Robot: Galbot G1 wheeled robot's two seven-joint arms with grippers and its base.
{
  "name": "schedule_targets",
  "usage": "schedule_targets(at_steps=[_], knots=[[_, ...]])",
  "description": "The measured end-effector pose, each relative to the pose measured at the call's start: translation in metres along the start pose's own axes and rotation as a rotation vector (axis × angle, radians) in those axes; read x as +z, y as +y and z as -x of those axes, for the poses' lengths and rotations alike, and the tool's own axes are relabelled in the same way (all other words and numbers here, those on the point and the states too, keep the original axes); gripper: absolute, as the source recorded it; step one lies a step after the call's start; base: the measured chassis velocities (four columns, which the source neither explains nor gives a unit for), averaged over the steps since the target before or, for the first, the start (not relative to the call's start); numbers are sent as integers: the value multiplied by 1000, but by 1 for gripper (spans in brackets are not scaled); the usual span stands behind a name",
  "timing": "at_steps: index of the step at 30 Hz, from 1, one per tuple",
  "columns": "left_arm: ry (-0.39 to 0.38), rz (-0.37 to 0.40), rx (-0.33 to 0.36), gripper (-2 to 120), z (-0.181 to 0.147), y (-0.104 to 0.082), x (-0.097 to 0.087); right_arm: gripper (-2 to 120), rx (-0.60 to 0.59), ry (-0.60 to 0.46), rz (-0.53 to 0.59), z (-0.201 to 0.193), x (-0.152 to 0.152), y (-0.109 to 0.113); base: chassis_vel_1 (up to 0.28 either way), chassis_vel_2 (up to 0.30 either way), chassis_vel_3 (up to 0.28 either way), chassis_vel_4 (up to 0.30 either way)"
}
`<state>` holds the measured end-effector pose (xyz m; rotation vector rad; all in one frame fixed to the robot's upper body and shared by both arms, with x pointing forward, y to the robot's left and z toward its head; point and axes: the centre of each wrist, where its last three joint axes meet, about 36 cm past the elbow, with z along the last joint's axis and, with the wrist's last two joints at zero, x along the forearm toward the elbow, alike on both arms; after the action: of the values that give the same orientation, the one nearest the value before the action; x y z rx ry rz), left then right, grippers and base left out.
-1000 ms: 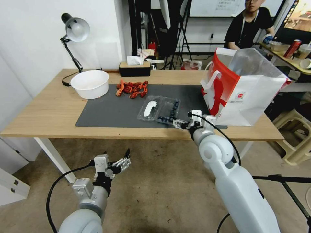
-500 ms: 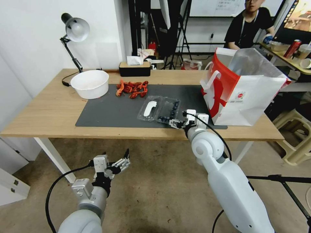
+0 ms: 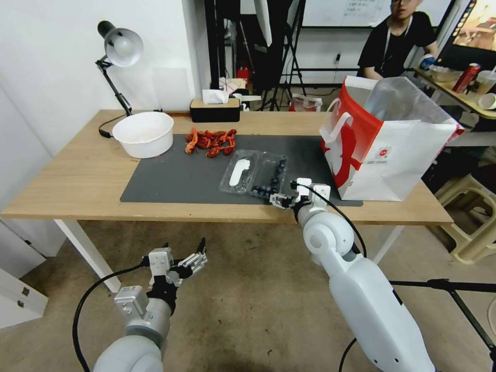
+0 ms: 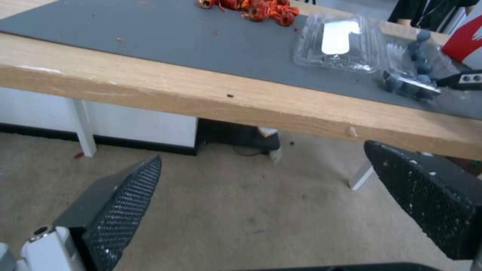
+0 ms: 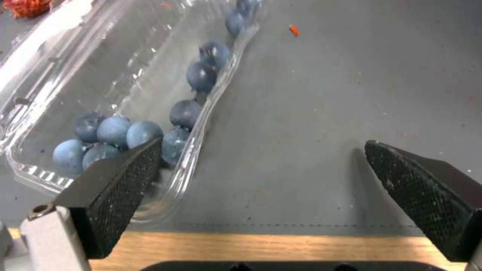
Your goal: Close the takeout container lid, then place the container into the takeout bag.
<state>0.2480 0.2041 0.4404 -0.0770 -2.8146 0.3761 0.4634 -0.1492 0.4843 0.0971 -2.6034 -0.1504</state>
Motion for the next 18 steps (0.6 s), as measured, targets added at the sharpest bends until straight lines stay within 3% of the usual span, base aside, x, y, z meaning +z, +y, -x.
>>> schedule_targets(at_steps=[18], knots=[[-11, -2, -3, 100, 0, 0, -1, 100, 19, 3, 11, 1, -9, -10, 0, 0, 0, 0]])
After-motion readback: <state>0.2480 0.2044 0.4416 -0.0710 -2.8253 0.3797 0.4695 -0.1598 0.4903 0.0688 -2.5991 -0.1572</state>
